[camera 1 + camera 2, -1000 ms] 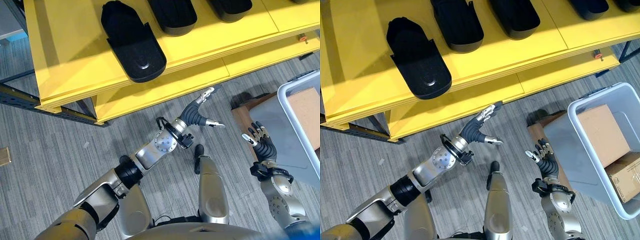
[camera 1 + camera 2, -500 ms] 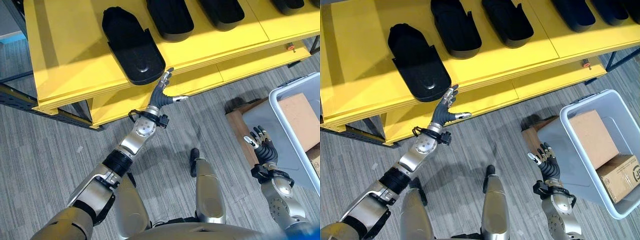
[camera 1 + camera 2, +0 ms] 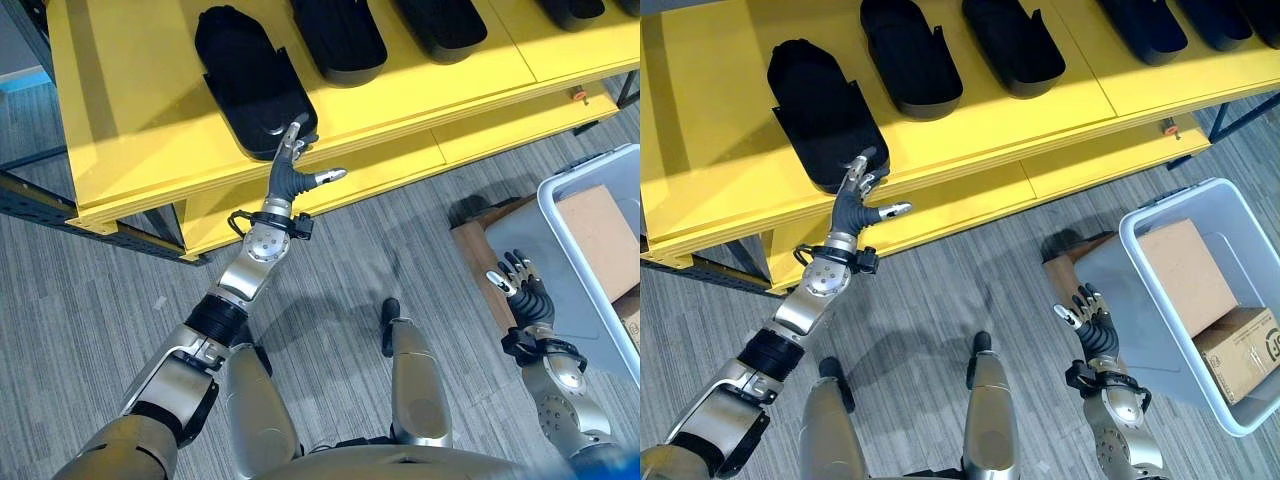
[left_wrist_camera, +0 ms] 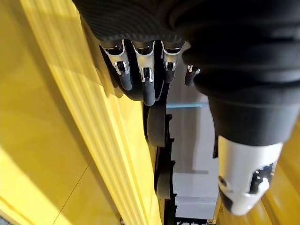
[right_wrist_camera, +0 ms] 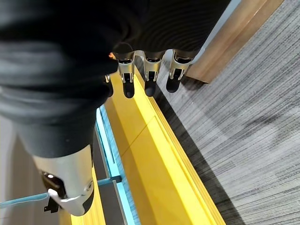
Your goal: Move parts from the plastic box to the shelf.
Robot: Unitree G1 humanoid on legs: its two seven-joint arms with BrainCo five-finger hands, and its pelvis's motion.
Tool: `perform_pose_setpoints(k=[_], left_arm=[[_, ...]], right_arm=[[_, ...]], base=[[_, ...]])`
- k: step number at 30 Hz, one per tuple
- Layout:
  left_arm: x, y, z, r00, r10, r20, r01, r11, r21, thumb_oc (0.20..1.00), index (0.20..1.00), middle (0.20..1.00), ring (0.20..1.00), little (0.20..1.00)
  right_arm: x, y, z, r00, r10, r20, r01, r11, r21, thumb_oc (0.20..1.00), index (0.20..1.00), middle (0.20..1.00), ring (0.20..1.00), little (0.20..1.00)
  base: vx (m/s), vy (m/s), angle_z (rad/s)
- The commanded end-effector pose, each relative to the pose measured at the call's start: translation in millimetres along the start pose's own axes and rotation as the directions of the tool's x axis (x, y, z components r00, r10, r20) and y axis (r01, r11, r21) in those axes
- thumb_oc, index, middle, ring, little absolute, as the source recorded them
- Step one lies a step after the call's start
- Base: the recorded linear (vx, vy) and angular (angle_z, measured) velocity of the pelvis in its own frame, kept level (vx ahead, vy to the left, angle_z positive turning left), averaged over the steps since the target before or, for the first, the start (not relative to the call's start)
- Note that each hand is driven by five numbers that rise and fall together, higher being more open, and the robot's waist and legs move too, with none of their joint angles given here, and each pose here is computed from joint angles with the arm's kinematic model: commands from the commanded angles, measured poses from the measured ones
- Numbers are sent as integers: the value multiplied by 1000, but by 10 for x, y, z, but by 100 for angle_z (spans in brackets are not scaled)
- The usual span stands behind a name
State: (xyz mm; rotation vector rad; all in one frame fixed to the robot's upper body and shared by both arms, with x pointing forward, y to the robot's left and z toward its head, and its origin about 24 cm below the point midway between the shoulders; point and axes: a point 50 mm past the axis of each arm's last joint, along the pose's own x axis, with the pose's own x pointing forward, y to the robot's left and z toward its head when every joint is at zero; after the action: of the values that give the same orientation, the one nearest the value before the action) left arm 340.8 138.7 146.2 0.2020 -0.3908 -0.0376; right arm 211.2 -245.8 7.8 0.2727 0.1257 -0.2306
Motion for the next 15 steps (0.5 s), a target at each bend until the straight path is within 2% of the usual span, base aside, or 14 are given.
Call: perform_pose_setpoints(k=[1, 4, 15], left_arm=[[177, 125, 129, 995, 44, 87, -50, 996, 69, 1000, 1000, 1000, 1000, 1000], [266, 302, 138, 991, 98, 89, -110, 982, 150, 1000, 1000, 1000, 1000, 1000], [394, 515, 119, 984, 164, 66, -175, 957, 231, 1000, 1000, 1000, 1000, 1000]], right_arm=[[-16, -87, 98, 997, -31, 69, 28, 999, 33, 1000, 1000, 1000, 1000, 1000], [-30, -124, 90, 998, -29, 61, 28, 999, 18, 1000, 1000, 1000, 1000, 1000], [-47, -173, 68, 998, -33, 46, 32, 999, 13, 1000, 1000, 1000, 1000, 1000]], base=[[3, 31, -4], [26, 18, -3], [13, 4, -2]])
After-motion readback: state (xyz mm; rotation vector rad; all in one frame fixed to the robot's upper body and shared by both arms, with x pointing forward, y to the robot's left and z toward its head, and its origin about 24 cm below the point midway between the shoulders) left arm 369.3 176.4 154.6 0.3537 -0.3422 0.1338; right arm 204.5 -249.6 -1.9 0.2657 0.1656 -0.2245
